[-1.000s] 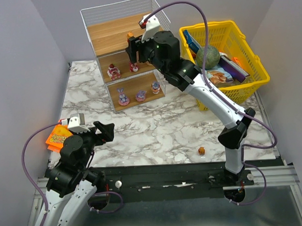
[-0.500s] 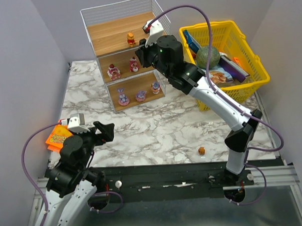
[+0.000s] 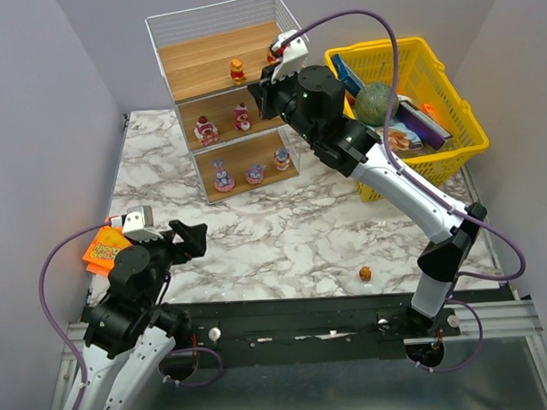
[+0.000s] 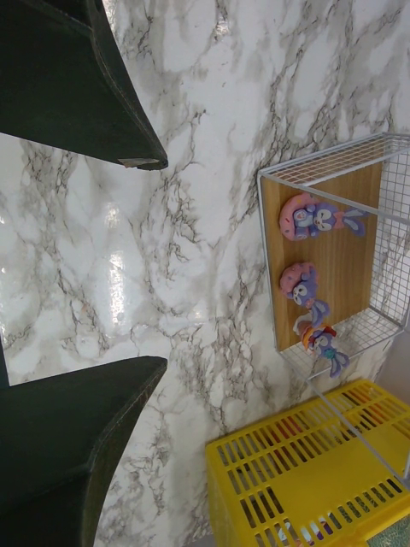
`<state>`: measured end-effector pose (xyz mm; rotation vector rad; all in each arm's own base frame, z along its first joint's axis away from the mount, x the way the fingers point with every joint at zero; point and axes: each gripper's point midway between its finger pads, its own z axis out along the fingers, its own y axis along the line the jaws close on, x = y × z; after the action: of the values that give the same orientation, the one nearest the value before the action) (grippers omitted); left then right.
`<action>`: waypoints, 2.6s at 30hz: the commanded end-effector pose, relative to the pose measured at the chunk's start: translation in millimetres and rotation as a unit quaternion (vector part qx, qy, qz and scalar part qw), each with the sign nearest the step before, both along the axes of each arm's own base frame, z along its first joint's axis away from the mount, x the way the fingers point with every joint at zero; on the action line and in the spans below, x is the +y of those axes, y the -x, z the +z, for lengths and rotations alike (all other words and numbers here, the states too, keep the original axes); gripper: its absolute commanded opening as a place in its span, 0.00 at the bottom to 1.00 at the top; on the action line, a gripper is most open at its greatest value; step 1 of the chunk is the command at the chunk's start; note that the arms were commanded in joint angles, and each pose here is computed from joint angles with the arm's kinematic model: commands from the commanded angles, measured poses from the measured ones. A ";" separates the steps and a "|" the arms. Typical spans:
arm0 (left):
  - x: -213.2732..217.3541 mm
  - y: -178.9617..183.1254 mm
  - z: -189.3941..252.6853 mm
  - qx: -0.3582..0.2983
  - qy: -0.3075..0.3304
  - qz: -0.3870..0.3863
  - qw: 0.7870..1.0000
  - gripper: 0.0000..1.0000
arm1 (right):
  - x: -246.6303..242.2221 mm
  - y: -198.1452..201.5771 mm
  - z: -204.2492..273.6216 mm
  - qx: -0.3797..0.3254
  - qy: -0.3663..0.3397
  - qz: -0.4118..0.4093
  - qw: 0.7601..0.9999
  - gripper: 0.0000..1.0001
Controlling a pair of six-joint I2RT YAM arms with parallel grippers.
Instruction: Place and organize the plastic toys onto the shelf
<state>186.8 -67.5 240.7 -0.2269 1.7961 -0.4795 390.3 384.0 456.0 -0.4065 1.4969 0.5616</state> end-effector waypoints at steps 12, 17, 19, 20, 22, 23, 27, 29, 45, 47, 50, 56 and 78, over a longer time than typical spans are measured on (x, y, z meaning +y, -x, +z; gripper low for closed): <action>2.1 -0.1 1.2 -0.007 -0.002 0.004 1.000 0.99 | 15.4 -14.3 1.5 -0.020 0.002 0.006 1.000 0.01; 1.7 -0.5 1.1 -0.006 -0.002 0.003 1.000 0.99 | 18.5 -18.8 -2.2 -0.024 0.006 0.003 1.000 0.01; 1.7 -0.4 0.7 -0.005 -0.002 0.003 1.000 0.99 | 18.4 -19.8 0.7 -0.028 0.005 0.001 1.000 0.01; 1.8 -0.3 1.4 -0.006 -0.002 0.003 1.000 0.99 | 18.9 -20.3 0.4 -0.029 0.007 0.001 1.000 0.01; 1.7 -0.5 0.0 -0.005 -0.003 0.003 1.000 0.99 | 18.9 -21.2 1.9 -0.031 0.007 -0.002 0.999 0.01; 1.8 -0.4 0.7 -0.005 -0.003 0.003 1.000 0.99 | 18.3 -22.0 3.2 -0.033 0.006 -0.003 0.999 0.01; 1.2 -0.9 -0.2 -0.004 -0.004 0.002 1.000 0.99 | 17.0 -22.5 7.1 -0.037 0.005 -0.006 0.999 0.01; 1.2 -1.0 0.2 -0.004 -0.004 0.002 1.000 0.99 | 17.1 -22.7 7.6 -0.038 0.005 -0.006 0.999 0.01; 1.0 -0.7 0.5 -0.005 -0.003 0.001 1.000 0.99 | 18.6 -37.1 1.4 -0.049 0.026 -0.031 0.998 0.01; 1.0 -0.7 0.5 -0.005 -0.003 0.001 1.000 0.99 | 19.5 -37.4 0.4 -0.049 0.028 -0.031 0.998 0.01; 1.0 -0.8 -0.2 -0.004 -0.003 0.001 1.000 0.99 | 20.6 -39.4 -1.8 -0.049 0.030 -0.031 0.998 0.01; 0.9 -1.0 -0.5 -0.003 -0.004 0.001 1.000 0.99 | 17.5 -35.0 1.7 -0.048 0.025 -0.029 0.998 0.01; 4.2 1.7 4.6 -0.014 0.002 0.007 1.000 0.99 | -135.5 69.6 -62.7 0.109 -0.029 -0.144 0.983 0.31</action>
<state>185.8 -66.9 242.3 -0.2281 1.7876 -0.4833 333.4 297.4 491.4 -0.2554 1.4656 0.5557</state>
